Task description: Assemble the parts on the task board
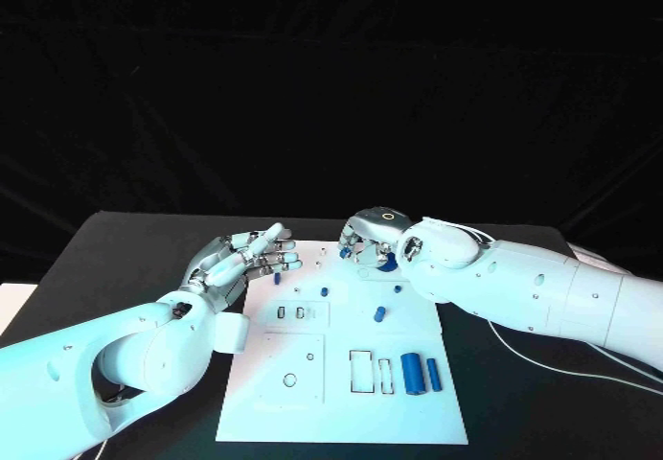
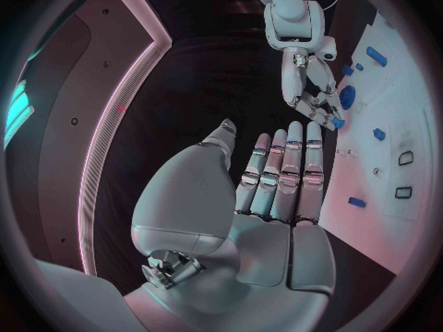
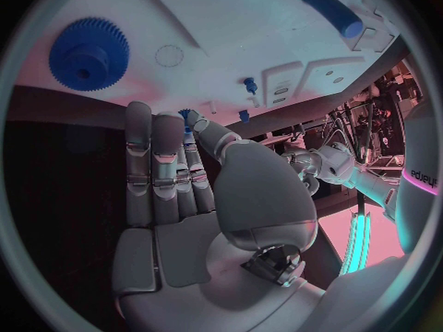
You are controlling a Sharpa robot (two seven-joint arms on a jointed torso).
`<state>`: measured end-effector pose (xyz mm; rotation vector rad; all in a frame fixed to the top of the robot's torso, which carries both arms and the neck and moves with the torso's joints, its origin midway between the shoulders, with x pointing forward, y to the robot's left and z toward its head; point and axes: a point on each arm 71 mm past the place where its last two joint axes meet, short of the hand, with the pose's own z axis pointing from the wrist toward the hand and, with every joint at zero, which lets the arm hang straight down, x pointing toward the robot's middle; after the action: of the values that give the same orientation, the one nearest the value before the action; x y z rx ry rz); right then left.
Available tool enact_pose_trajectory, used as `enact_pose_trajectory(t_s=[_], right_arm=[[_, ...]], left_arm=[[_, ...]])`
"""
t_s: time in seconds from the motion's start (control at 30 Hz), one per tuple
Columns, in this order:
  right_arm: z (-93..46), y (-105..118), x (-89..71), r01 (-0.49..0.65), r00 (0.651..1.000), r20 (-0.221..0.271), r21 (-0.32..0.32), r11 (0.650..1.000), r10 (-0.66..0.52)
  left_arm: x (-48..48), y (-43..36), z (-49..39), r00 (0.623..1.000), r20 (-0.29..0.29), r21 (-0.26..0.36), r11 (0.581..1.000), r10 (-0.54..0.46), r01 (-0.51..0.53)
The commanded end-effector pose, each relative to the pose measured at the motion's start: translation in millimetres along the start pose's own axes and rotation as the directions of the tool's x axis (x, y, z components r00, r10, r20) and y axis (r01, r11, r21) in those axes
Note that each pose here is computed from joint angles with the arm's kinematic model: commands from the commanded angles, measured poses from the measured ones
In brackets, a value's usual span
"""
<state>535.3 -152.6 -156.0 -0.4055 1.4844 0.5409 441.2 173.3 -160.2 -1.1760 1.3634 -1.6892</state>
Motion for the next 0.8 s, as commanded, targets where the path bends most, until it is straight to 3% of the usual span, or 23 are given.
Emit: enact_pose_trajectory(t_s=[0.03, 0.8], right_arm=[[5.2, 1.2, -3.8, -0.014, 0.998, 0.059, 0.024, 1.0, 0.012], [33.1, 17.8, 3.4, -0.007, 0.999, 0.038, 0.041, 0.999, 0.006]], left_arm=[[3.7, -1.4, -0.3, 1.0, -0.026, 0.005, 1.0, -0.014, 0.014], [8.8, -1.7, -0.8, 0.999, -0.04, 0.002, 1.0, -0.02, 0.02]])
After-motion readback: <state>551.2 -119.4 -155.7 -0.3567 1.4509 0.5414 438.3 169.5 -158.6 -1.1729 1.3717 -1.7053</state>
